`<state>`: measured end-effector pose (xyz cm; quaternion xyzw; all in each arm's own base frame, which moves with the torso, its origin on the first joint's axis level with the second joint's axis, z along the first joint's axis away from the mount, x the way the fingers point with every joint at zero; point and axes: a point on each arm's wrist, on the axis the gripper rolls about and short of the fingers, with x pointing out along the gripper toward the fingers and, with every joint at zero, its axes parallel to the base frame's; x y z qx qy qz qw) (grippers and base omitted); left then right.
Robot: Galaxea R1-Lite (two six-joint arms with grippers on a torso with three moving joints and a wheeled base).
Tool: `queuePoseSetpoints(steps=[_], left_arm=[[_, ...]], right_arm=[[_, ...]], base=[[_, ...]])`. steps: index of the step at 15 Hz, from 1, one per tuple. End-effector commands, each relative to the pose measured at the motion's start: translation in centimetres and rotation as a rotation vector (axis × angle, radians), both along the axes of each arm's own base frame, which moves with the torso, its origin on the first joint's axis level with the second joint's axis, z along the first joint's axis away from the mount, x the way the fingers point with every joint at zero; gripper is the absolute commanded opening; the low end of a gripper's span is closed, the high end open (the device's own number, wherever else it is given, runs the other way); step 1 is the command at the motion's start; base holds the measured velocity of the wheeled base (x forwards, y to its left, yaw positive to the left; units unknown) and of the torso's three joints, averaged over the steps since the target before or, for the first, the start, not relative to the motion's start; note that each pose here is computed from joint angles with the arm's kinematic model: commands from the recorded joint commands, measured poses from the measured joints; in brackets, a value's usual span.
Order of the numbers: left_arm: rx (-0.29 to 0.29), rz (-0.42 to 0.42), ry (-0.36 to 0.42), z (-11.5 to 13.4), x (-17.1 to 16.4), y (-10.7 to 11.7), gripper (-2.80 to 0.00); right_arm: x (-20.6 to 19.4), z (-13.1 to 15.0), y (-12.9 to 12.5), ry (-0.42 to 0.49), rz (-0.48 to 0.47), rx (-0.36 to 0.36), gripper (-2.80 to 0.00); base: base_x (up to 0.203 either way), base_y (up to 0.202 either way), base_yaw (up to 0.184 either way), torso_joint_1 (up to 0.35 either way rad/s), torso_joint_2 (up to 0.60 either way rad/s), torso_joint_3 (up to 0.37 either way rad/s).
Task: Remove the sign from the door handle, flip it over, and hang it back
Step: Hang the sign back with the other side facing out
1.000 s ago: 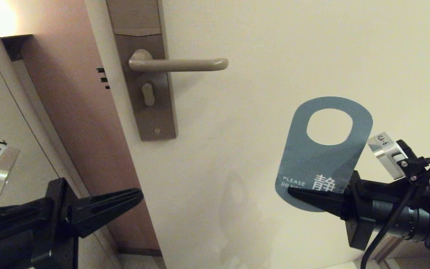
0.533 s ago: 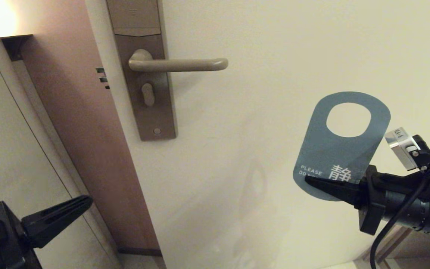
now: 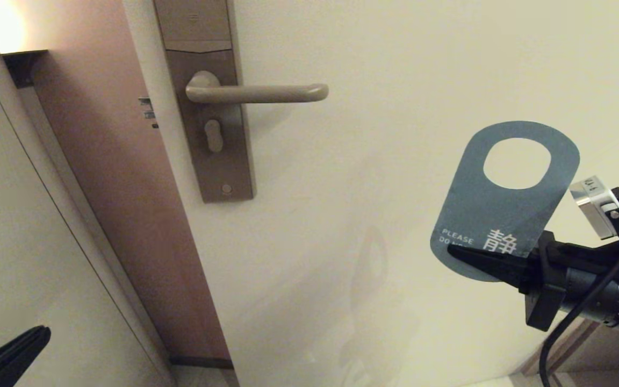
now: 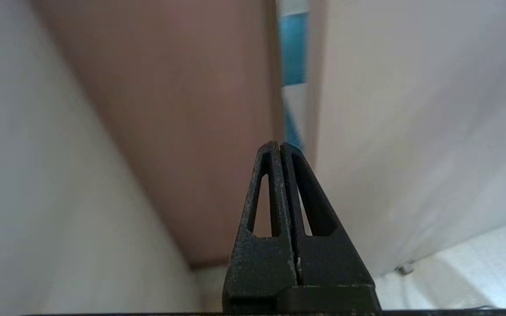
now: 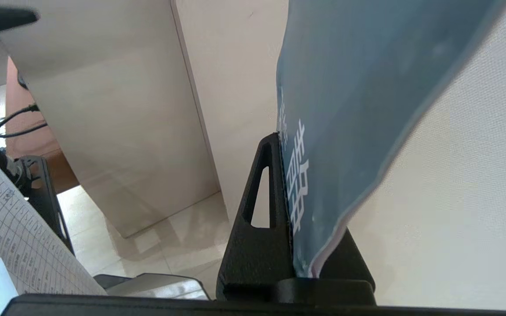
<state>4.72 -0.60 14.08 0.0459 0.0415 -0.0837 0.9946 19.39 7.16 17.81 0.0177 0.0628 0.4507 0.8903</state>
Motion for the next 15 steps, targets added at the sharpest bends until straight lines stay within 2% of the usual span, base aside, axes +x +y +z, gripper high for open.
queuePoseSetpoints(steps=[1,4,7,9,10,15], left_arm=[[-0.005,0.037,-0.049,-0.6,-2.2,0.3,-2.8],[-0.003,0.086,-0.023,-2.5,-4.5,0.5,-2.8],[-0.002,0.1,-0.064,-4.7,-6.9,0.5,-2.8],[0.004,0.125,-0.055,-6.5,-7.2,0.5,-2.8],[0.003,0.138,-0.094,-6.4,-7.0,0.6,-2.8],[-0.019,0.141,-0.087,-6.5,-7.0,0.6,-2.8]], right_arm=[[-0.1,0.2,-0.1,-0.01,0.001,0.003,-2.8],[-0.1,0.3,-0.2,-0.022,-0.005,-0.001,-2.8],[-0.1,0.3,-0.4,-0.028,-0.013,-0.003,-2.8],[-0.1,0.3,-0.5,-0.029,-0.02,-0.002,-2.8],[-0.1,0.4,-0.5,-0.031,-0.019,-0.002,-2.8],[-0.1,0.3,-0.5,-0.027,-0.017,-0.003,-2.8]], base=[[0.0,0.0,0.0,0.0,0.0,0.0],[0.0,0.0,0.0,0.0,0.0,0.0],[0.0,0.0,0.0,0.0,0.0,0.0],[0.0,0.0,0.0,0.0,0.0,0.0],[0.0,0.0,0.0,0.0,0.0,0.0],[0.0,0.0,0.0,0.0,0.0,0.0]])
